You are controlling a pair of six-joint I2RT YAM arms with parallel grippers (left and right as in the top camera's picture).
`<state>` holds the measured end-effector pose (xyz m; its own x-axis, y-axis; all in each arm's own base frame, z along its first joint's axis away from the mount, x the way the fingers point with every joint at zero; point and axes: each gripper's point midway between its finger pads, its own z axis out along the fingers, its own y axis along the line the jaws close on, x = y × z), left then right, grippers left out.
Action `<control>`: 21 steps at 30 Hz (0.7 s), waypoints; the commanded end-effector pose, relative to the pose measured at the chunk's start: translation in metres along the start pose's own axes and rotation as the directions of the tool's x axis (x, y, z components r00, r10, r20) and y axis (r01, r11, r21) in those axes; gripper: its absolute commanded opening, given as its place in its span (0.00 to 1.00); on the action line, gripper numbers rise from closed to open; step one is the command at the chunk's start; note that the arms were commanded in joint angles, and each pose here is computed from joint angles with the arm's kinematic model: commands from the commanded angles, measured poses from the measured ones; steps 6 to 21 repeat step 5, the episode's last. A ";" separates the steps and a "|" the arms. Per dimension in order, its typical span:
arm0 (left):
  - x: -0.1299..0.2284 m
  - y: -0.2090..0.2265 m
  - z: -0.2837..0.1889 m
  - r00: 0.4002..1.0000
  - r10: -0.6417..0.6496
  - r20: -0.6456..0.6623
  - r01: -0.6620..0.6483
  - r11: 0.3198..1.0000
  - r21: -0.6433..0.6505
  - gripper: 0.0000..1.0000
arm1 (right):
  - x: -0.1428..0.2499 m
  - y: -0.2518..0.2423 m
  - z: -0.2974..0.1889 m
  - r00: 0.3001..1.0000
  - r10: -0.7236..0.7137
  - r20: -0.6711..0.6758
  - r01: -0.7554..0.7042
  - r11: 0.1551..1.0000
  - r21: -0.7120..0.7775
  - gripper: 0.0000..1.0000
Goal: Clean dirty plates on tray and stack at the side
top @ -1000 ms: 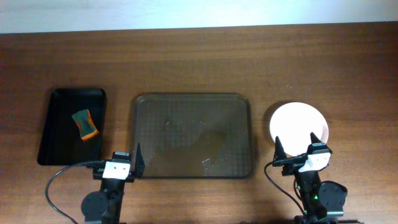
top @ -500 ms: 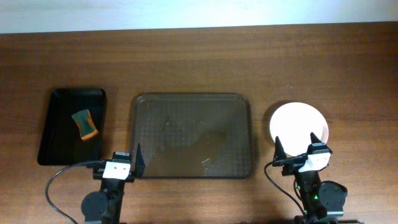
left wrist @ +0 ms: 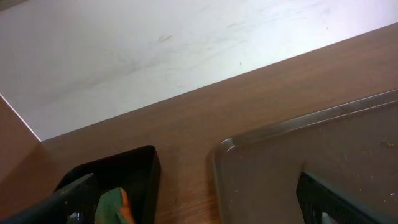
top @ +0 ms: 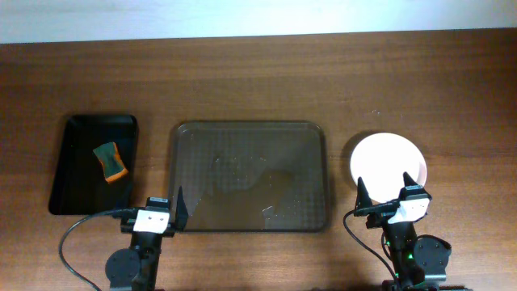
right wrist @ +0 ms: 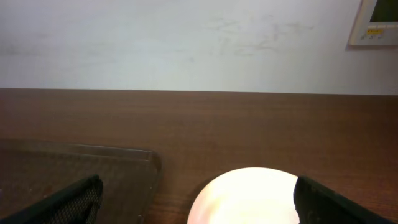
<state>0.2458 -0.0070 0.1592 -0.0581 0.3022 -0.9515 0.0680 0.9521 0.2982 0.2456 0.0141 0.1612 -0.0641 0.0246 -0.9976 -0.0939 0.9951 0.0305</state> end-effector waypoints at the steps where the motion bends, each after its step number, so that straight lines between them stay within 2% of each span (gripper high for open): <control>1: 0.002 0.002 0.000 1.000 0.015 -0.002 -0.015 1.000 -0.012 1.00 | 0.002 0.000 0.000 1.000 0.000 -0.003 0.000 1.000 0.003 0.98; 21: 0.002 0.002 0.000 1.000 0.015 -0.001 -0.015 1.000 -0.012 1.00 | 0.002 0.000 0.000 1.000 0.000 -0.003 0.000 1.000 0.003 0.98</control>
